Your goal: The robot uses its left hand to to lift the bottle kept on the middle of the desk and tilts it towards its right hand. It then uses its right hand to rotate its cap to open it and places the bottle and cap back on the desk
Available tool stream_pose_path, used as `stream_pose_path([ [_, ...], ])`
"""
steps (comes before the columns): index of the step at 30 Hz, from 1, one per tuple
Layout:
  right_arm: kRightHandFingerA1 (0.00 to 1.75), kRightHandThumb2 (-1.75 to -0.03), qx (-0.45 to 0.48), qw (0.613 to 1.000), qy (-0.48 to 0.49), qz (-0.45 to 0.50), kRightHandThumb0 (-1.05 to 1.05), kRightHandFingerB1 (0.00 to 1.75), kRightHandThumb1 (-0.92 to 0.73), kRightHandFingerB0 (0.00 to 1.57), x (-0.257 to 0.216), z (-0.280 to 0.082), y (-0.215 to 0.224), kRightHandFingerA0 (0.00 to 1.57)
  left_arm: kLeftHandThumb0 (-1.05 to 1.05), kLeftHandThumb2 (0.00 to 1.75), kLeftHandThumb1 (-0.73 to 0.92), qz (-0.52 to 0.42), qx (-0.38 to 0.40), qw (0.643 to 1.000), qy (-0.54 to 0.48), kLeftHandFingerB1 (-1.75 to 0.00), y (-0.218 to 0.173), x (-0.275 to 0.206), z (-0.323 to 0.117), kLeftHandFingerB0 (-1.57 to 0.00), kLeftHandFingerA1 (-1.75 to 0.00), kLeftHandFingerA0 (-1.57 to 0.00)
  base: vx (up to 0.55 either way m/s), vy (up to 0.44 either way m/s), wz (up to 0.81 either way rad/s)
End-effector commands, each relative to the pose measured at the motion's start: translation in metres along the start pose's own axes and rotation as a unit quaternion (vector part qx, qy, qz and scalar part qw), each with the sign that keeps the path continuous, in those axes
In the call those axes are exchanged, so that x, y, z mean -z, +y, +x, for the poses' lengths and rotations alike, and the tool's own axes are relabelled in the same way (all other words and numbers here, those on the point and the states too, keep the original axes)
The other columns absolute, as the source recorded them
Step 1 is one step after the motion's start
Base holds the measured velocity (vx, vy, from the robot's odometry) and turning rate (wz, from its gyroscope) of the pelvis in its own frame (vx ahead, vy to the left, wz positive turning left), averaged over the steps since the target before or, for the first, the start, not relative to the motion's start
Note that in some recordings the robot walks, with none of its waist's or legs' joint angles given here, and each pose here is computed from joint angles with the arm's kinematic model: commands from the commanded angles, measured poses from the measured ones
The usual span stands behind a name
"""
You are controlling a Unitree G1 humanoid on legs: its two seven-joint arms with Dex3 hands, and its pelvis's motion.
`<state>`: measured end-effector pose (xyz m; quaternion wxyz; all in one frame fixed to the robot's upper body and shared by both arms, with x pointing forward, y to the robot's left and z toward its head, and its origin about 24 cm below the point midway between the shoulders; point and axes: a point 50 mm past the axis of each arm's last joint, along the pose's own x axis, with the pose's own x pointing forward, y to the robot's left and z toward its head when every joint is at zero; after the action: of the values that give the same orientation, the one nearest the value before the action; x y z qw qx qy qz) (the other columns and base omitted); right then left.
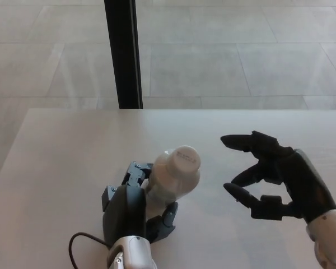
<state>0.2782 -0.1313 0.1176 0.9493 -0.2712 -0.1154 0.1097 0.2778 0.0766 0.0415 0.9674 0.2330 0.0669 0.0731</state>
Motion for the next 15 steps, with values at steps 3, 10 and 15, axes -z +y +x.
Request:
stream_pose_path([
  [3, 0.97, -0.58, 0.049, 0.990, -0.004, -0.129, -0.58, 0.41, -0.60, 0.39, -0.013, 0.011, -0.001, 0.62, 0.11, 0.71, 0.92, 0.072, 0.012, 0.996, 0.043, -0.67, 0.003, 0.020, -0.004, -0.42, -1.12, -0.59, 0.00, 0.000, 0.00],
  [10, 0.97, -0.59, 0.056, 0.986, -0.009, -0.159, -0.60, 0.40, -0.55, 0.40, -0.017, 0.011, 0.004, 0.66, 0.16, 0.77, 0.92, 0.072, 0.015, 0.996, 0.045, -0.74, 0.003, 0.021, -0.004, -0.44, -1.27, -0.52, 0.00, 0.000, 0.00],
  [15, 0.92, -0.88, 0.052, 0.983, -0.020, -0.176, -0.58, 0.54, -0.45, 0.33, -0.020, 0.010, 0.012, 0.79, 0.17, 0.75, 0.92, 0.072, 0.011, 0.996, 0.051, -0.70, 0.001, 0.021, -0.005, -0.50, -1.33, -0.52, 0.00, 0.000, 0.00],
])
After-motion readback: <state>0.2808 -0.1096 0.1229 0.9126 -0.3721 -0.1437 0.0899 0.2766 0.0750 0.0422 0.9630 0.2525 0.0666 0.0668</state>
